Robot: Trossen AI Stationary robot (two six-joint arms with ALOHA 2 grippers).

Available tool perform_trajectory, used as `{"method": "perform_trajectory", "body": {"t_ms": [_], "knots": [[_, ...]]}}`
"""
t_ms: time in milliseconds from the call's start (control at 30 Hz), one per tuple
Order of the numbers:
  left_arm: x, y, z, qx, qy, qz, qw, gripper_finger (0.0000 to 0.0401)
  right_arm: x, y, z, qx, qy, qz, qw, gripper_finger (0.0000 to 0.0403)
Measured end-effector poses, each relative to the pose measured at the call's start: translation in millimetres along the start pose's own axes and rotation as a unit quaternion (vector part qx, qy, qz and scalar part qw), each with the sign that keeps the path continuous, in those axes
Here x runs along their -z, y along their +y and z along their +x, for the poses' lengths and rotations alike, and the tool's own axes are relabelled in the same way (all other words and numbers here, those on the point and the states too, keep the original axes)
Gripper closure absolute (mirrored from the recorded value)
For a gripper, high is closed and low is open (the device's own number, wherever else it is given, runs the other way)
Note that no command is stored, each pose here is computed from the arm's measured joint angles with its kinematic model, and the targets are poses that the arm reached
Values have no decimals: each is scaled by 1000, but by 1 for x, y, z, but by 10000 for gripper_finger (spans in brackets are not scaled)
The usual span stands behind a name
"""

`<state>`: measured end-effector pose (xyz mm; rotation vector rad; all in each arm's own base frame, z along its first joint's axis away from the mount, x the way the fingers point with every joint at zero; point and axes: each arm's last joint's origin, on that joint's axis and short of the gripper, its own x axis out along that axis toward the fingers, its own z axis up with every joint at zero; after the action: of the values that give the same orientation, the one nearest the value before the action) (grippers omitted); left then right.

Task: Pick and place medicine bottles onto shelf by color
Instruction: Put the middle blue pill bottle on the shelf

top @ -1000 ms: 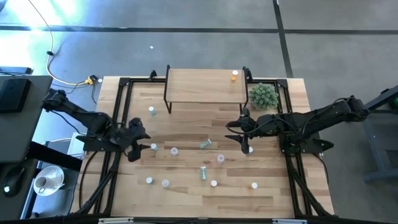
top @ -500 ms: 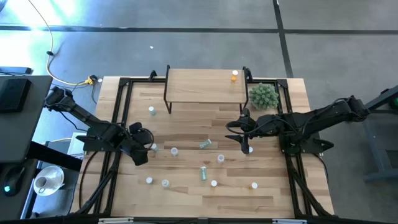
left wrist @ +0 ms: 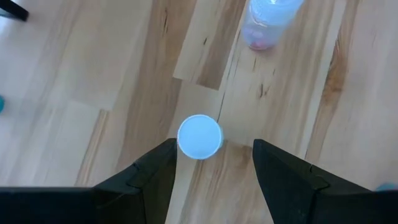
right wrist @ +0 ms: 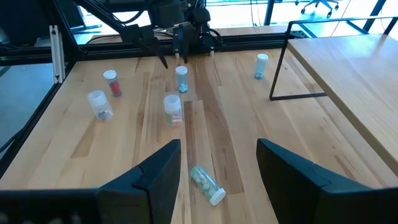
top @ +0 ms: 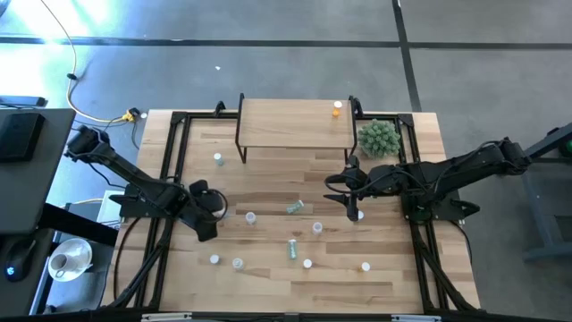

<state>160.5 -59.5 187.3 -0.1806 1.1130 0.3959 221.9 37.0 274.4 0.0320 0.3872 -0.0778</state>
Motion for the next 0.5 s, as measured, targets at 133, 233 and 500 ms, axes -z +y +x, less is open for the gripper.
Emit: {"method": "perform_trajectory", "body": {"t_ms": [133, 233, 500], "knots": [[0, -2, 6, -21, 6, -6, 1000, 201, 0, 0, 0, 0, 1, 0, 1000, 201], [0, -3, 10, -31, 8, -5, 999, 201, 0, 0, 0, 0, 2, 0, 1000, 201], [-1, -8, 17, -41, 10, -12, 999, 201, 1, 0, 0, 0, 3, -1, 1000, 201]]}}
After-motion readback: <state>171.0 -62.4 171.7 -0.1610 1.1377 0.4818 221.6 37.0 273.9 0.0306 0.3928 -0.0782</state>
